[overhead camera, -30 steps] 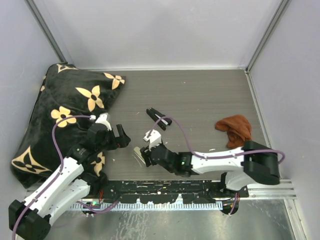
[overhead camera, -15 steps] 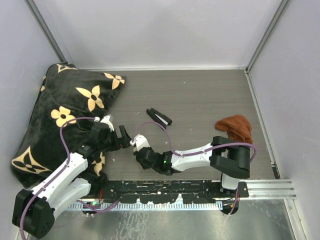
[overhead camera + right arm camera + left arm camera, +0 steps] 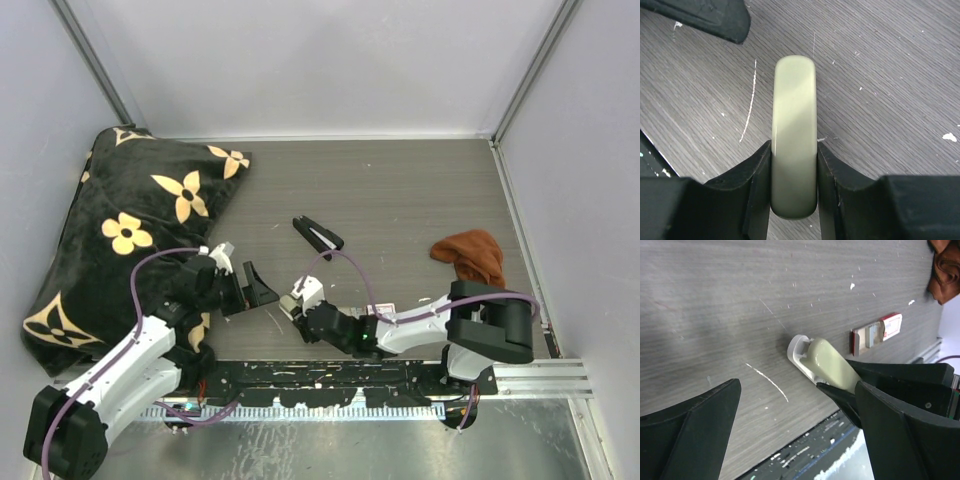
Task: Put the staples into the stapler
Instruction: Close the stapler at the center of the board.
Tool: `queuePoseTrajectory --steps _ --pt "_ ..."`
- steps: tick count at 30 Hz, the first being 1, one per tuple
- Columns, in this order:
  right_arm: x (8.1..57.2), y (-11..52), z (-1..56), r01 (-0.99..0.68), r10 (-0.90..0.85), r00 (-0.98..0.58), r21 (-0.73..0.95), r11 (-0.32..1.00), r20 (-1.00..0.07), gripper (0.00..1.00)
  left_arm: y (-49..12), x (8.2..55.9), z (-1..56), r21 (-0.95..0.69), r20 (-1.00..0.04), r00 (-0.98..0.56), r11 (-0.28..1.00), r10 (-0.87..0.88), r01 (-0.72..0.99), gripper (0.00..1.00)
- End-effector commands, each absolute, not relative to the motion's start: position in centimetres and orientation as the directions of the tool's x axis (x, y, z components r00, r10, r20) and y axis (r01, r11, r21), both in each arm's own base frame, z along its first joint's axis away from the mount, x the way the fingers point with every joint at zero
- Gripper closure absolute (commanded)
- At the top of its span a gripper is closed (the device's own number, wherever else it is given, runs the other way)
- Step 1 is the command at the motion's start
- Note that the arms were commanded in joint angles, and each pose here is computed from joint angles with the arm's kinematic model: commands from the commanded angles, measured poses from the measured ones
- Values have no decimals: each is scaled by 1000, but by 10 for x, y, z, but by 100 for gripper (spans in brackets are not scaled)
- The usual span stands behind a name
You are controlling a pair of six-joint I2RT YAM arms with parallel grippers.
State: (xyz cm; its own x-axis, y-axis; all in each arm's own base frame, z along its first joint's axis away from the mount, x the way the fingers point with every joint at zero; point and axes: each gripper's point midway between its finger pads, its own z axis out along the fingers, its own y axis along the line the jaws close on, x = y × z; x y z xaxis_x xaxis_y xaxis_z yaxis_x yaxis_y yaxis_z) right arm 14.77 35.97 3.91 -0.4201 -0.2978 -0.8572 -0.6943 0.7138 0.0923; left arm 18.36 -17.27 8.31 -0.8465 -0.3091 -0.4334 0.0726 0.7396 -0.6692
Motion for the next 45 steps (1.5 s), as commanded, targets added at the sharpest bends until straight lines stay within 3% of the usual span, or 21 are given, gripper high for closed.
queuePoseTrajectory --steps 1,11,15,25,35,37,40,45 --pt "151 374 89 -735 -98 -321 183 653 -942 99 -195 178 104 -780 -387 -863 614 -324 120 1" --pt "141 362 108 -786 5 -253 209 582 -967 99 -214 172 101 -842 -302 -915 524 -268 125 4" --pt "137 363 109 -801 5 -254 213 560 -967 99 -223 170 98 -859 -268 -936 497 -230 123 20" --pt "135 370 100 -807 -12 -262 212 551 -965 99 -248 160 100 -865 -271 -951 471 -151 172 34" --pt "139 368 82 -780 -33 -291 218 586 -956 98 -250 152 94 -868 -246 -961 469 -127 161 66" --pt "140 367 83 -772 -26 -302 229 593 -953 89 -249 152 94 -870 -244 -961 468 -131 157 73" --pt "139 366 94 -770 -11 -309 243 590 -951 56 -249 153 96 -871 -246 -959 466 -140 155 84" --pt "135 353 126 -781 27 -314 274 561 -949 32 -250 155 107 -872 -292 -945 447 -148 199 97"
